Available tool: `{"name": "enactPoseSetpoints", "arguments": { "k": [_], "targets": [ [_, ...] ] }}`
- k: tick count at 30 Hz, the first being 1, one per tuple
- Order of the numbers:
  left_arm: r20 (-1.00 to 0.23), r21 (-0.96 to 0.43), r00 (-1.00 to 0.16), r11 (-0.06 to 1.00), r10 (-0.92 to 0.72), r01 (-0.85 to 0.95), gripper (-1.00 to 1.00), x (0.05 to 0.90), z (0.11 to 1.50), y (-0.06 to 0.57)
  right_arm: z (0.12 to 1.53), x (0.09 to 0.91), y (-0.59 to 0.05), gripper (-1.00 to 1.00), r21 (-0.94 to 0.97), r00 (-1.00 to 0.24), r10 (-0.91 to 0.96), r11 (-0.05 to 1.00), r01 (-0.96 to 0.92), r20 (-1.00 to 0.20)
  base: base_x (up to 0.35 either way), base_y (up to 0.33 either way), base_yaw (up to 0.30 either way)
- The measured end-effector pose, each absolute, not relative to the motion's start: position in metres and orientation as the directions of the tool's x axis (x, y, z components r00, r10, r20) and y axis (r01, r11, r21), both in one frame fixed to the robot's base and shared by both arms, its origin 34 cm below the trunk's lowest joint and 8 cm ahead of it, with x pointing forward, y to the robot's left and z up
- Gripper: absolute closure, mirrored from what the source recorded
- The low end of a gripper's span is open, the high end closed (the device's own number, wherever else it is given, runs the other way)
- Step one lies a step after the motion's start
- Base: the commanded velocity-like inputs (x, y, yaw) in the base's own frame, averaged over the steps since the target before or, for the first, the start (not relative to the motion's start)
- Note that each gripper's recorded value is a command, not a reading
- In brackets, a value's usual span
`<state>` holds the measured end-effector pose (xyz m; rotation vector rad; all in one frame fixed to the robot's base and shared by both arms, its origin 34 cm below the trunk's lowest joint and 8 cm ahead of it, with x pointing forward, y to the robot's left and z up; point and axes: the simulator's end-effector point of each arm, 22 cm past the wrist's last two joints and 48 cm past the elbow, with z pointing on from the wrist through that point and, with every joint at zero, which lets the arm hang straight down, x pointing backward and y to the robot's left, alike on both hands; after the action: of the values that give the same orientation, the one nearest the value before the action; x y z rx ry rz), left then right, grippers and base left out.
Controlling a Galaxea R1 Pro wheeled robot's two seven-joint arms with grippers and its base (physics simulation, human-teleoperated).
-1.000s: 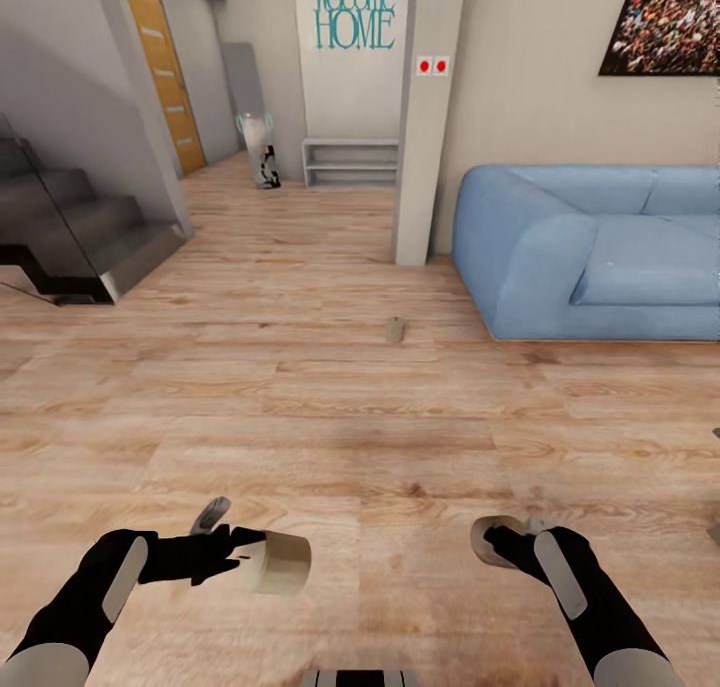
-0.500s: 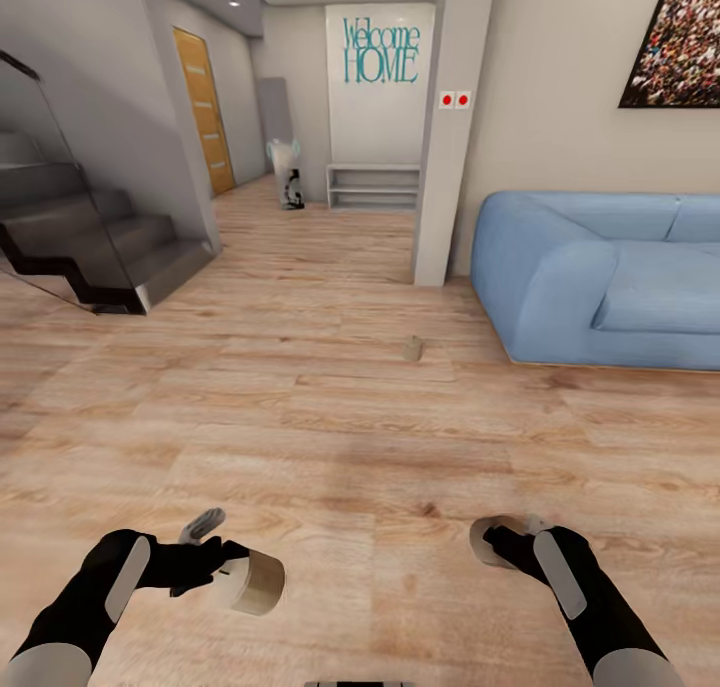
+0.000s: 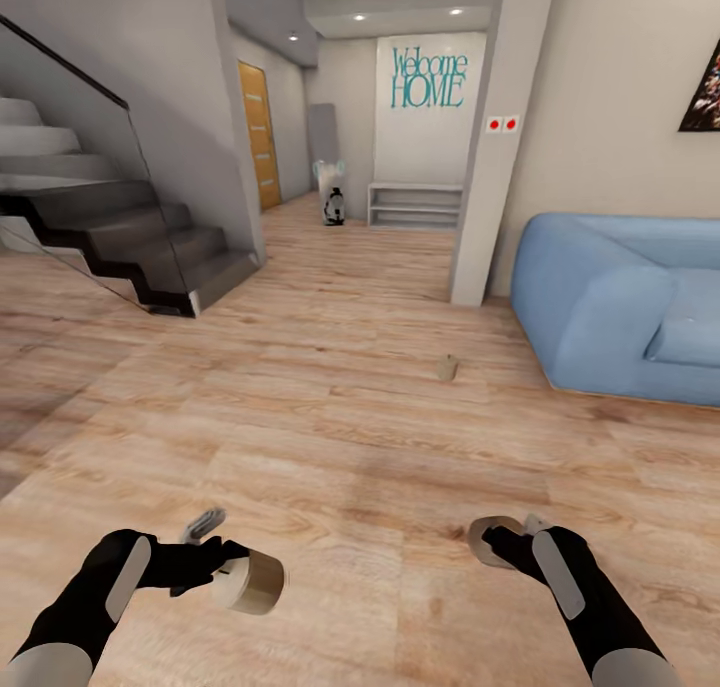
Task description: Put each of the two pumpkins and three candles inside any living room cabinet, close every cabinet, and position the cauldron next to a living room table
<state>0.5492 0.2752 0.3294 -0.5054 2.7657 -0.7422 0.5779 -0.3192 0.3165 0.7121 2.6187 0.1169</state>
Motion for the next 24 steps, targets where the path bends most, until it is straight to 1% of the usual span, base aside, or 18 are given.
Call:
{"name": "enactPoseSetpoints", "arguments": {
  "k": [24],
  "targets": [
    [-0.104,-0.515,-0.917,0.809,-0.386,-0.282,1.0,0.558,0.37,0.274,0.354,0.586,-0.307,1.0,0.184,-0.795,0.501,0.866,0.466,-0.343,0.0,0.0,0.202]
  ]
}}
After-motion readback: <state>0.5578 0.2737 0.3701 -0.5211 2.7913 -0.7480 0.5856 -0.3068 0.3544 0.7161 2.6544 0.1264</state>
